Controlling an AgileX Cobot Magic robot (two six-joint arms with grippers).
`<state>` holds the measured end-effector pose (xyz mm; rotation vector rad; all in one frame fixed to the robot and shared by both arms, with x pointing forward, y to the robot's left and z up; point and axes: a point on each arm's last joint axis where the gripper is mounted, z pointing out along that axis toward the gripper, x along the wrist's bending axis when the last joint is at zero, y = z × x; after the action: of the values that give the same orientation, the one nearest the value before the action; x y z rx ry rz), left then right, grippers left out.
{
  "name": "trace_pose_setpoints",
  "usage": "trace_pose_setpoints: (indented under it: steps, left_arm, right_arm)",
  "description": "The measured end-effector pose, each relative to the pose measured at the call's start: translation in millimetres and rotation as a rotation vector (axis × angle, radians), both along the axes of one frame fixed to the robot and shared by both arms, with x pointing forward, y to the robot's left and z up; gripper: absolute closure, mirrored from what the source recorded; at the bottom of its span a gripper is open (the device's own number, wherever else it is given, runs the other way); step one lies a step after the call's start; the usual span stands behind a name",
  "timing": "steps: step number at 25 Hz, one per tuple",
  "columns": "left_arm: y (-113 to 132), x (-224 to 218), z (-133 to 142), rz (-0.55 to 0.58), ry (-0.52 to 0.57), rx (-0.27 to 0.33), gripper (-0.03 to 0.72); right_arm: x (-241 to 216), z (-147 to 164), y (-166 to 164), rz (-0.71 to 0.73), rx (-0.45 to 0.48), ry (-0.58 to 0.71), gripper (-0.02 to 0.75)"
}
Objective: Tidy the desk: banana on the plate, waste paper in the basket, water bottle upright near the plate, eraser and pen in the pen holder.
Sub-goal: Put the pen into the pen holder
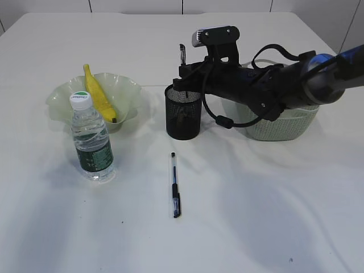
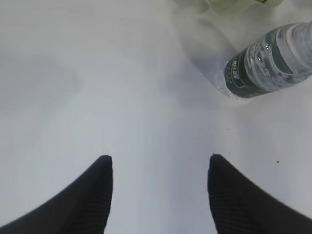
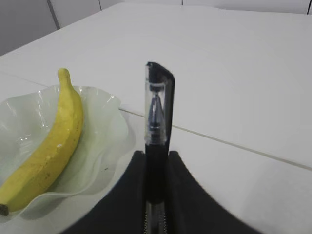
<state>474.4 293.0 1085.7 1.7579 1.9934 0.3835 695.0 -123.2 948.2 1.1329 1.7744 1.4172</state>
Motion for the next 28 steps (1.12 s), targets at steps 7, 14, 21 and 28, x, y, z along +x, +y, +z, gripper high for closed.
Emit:
trace_pose_setpoints:
  steps: [7,14,21,28]
  left_arm:
    - [-0.6,0.0,0.1,0.001,0.0,-0.008,0.258]
    - [-1.1,0.0,0.1,0.002,0.0,-0.015,0.259]
    - [-1.1,0.0,0.1,0.002,0.0,-0.015,0.259]
    - [-1.1,0.2,0.2,0.002,-0.002,-0.016,0.259]
  right_arm:
    - [-0.3,-4.5,-0.5,-0.003,-0.017,0.028,0.671]
    - [-0.4,-4.9,-0.5,-0.004,-0.01,0.034,0.587]
    - [-0.4,-4.9,-0.4,-0.003,-0.01,0.035,0.519]
    - [-2.0,-3.5,-3.5,-0.027,-0.042,0.082,0.513]
